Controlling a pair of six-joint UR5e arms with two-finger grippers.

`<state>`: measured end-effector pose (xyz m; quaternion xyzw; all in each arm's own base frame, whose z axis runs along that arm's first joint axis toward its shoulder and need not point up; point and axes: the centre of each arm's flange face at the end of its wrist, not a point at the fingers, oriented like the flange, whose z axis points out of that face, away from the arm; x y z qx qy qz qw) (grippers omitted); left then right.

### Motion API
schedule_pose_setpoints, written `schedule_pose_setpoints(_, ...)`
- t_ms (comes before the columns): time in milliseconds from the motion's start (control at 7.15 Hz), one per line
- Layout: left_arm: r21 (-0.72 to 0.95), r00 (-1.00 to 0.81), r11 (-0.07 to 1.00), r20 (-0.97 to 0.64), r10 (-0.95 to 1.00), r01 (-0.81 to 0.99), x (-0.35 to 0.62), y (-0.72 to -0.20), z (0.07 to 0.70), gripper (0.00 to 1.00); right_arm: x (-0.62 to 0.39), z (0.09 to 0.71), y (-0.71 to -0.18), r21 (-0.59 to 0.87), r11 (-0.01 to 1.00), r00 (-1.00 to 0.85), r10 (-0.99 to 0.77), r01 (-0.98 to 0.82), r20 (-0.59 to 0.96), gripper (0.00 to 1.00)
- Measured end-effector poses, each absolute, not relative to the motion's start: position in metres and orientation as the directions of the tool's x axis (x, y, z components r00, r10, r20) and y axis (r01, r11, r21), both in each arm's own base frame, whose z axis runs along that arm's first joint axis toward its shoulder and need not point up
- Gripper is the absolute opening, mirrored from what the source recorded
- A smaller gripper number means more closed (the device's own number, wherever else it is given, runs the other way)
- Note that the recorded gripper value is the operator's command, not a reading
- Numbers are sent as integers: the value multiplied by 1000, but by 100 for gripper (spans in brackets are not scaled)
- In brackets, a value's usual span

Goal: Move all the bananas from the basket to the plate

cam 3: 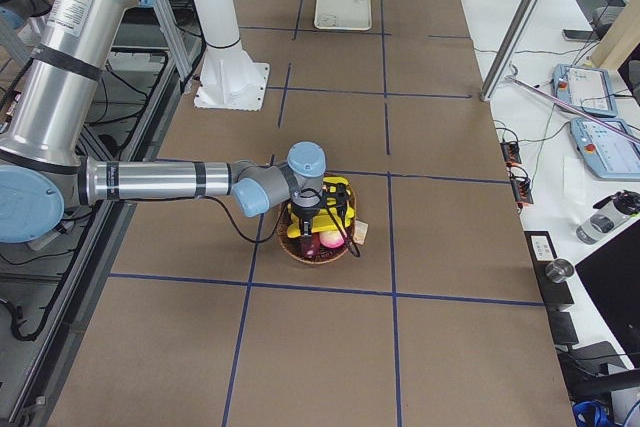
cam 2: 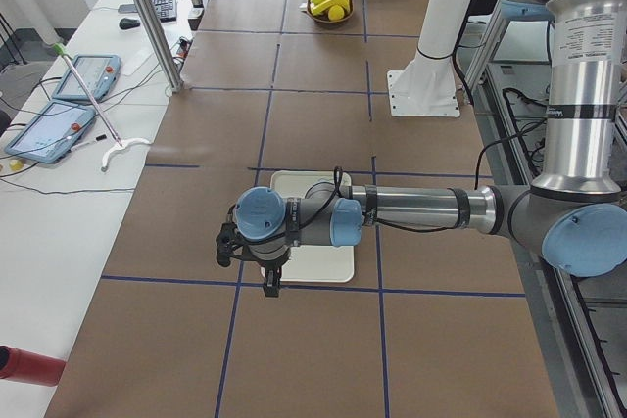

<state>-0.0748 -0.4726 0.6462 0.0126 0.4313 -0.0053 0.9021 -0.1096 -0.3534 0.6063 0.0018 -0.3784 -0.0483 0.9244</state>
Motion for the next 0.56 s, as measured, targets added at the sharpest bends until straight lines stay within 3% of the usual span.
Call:
schedule_pose_setpoints(420,19,628,1000,-778,2,19,-74,-473,646,100,-112,608,-353,35,995,709,-91,93,699,69)
schedule_pose_setpoints(560,18,628,1000,-778,2,19,-74,-473,646,100,-115,608,-353,34,995,709,-94,99,699,65)
